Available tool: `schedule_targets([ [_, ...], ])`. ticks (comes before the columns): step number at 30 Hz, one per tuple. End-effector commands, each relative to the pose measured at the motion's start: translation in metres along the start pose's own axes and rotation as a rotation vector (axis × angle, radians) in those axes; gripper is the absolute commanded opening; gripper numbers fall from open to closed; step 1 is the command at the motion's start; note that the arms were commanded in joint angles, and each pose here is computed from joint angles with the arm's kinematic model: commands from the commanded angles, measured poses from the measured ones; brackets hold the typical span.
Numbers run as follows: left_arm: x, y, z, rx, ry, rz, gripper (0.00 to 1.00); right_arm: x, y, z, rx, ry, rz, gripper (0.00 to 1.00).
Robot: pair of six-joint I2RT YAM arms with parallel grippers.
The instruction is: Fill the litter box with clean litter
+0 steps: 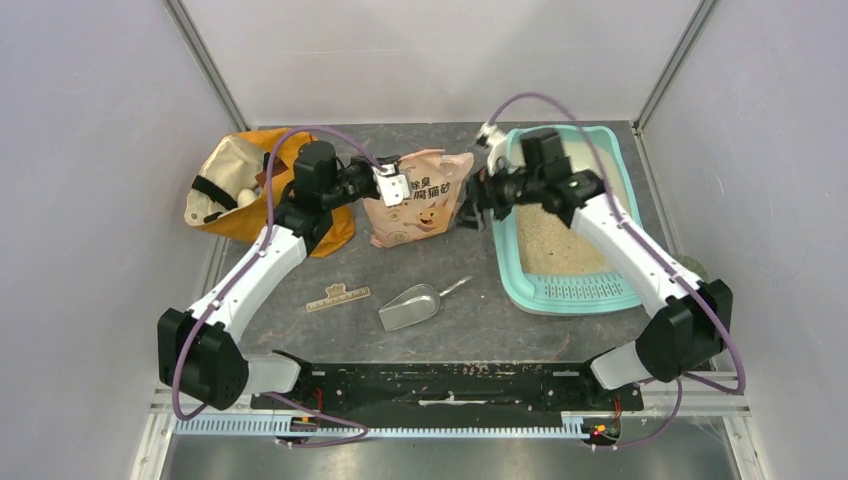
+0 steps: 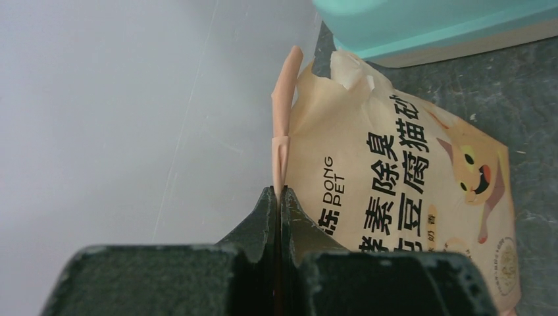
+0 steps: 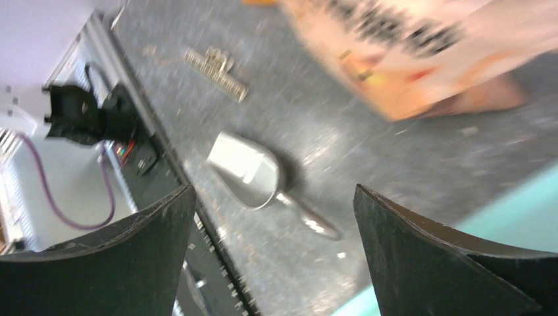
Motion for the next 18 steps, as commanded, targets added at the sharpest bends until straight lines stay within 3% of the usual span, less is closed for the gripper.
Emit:
schedule_targets([
  [1, 0.030, 0.004, 0.017, -0.036, -0.078, 0.084, 0.02, 0.054, -0.036, 0.058, -0.149, -0.137, 0.149, 0.97],
  [7, 0.046, 0.001, 0.032, -0.149, -0.098, 0.173, 0.02, 0.089, -0.106, 0.085, -0.240, -0.151, 0.373, 0.97],
  [18, 0.029, -0.024, 0.048, -0.271, 0.012, 0.126, 0.02, 0.057, -0.134, 0.036, 0.090, -0.058, 0.501, 0.97],
])
Point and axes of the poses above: each gripper's point midway between its finger pads, its own z axis back along the fingers, its own y axis along the line the jaws close on, x = y × z, the point moved 2 cm from there along z, back along the fingers, and after that the axes turned 8 degrees about z, right-handed, at the moved point
